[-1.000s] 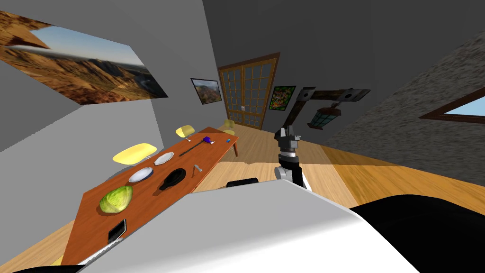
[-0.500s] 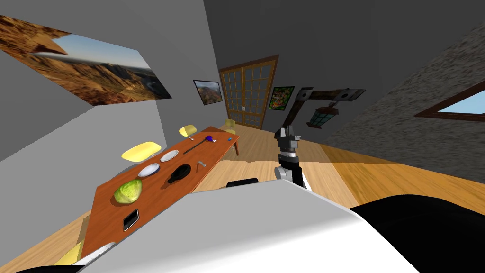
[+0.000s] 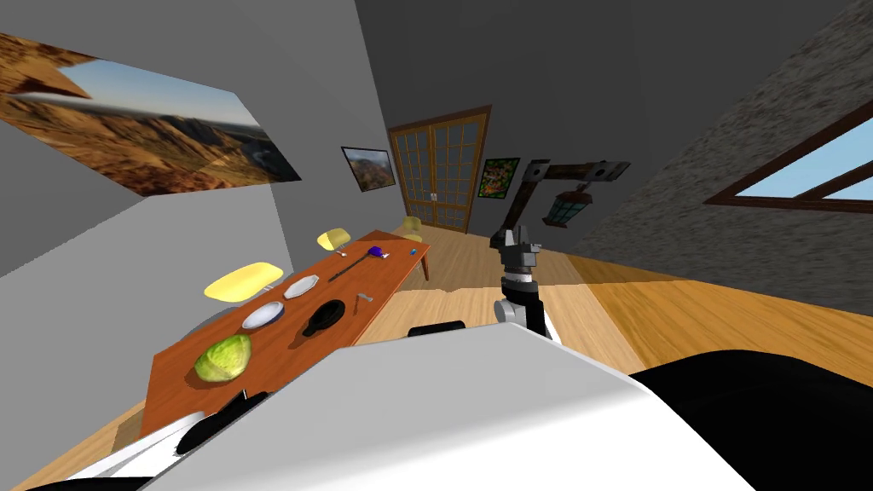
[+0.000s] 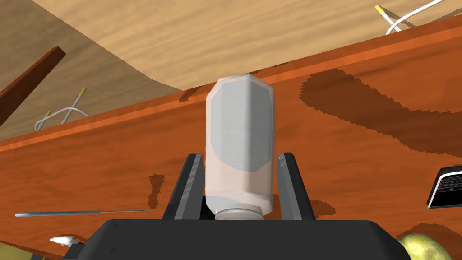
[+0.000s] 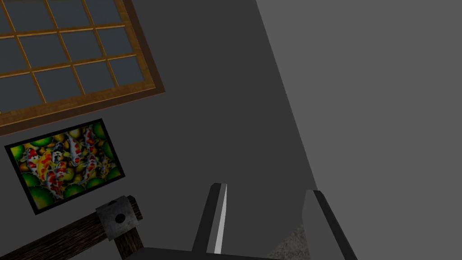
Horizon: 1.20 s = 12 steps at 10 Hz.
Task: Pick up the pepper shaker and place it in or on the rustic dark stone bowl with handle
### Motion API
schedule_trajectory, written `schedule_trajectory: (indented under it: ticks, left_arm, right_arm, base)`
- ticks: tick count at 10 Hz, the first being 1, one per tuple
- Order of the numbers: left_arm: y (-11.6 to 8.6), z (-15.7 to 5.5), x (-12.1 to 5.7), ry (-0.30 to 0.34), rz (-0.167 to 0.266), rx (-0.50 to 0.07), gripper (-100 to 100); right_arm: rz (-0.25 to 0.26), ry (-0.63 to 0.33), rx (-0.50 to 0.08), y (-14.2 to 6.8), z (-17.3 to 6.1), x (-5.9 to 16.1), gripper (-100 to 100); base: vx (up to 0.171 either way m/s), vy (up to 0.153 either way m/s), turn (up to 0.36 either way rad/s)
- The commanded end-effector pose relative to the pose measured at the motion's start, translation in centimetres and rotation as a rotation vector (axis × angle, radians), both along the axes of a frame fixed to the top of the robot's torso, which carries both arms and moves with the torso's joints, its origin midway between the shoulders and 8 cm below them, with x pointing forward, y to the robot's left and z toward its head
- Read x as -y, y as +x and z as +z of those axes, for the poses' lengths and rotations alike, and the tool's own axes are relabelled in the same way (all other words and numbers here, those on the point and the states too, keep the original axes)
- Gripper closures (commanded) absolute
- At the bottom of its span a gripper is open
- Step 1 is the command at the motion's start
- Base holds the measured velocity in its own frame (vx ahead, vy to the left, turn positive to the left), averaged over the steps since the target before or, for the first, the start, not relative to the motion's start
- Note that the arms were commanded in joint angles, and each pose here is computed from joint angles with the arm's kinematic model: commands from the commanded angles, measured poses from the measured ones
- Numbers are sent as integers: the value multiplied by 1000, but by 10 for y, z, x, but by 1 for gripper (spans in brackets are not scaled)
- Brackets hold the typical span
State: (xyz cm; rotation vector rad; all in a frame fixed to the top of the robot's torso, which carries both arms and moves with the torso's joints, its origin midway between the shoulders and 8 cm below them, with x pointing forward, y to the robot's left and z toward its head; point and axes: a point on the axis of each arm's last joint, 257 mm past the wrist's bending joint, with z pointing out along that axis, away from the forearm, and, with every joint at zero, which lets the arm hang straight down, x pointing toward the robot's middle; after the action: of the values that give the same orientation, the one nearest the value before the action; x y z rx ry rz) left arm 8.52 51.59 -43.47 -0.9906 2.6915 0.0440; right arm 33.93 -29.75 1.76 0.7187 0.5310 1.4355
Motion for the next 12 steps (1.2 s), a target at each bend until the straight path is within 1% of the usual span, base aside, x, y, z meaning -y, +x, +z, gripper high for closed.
schedule_trajectory:
  ticks: [1, 2, 3, 4, 5, 6, 9, 10, 11, 12]
  left_arm:
    - [18, 12, -13, 29, -29, 22, 100]
    - [30, 19, -20, 48, -45, 37, 100]
    - [30, 19, -20, 48, -45, 37, 100]
    - [43, 27, -27, 66, -61, 53, 100]
    - [68, 42, -40, 104, -93, 84, 100]
    - [68, 42, -40, 104, -93, 84, 100]
    - [104, 66, -55, 156, -138, 130, 100]
    - [124, 81, -63, 186, -163, 156, 100]
    - [139, 93, -68, 208, -181, 176, 100]
    - [139, 93, -68, 208, -181, 176, 100]
  right_arm:
    - [0, 0, 0, 0, 0, 0, 0]
    - [0, 0, 0, 0, 0, 0, 0]
    - [0, 0, 0, 0, 0, 0, 0]
    - [0, 0, 0, 0, 0, 0, 0]
    - [0, 0, 0, 0, 0, 0, 0]
    - [0, 0, 0, 0, 0, 0, 0]
    - [0, 0, 0, 0, 0, 0, 0]
    - [0, 0, 0, 0, 0, 0, 0]
    - [0, 0, 0, 0, 0, 0, 0]
    - [0, 0, 0, 0, 0, 0, 0]
  base:
    - [8, 92, -116]
    - [4, 99, -114]
    - [14, 66, -63]
    - [16, 47, -80]
    - [14, 98, -176]
    - [26, 103, -158]
    - [9, 82, -98]
    - [-2, 101, -171]
    - [-19, 132, -197]
    - [-14, 108, -84]
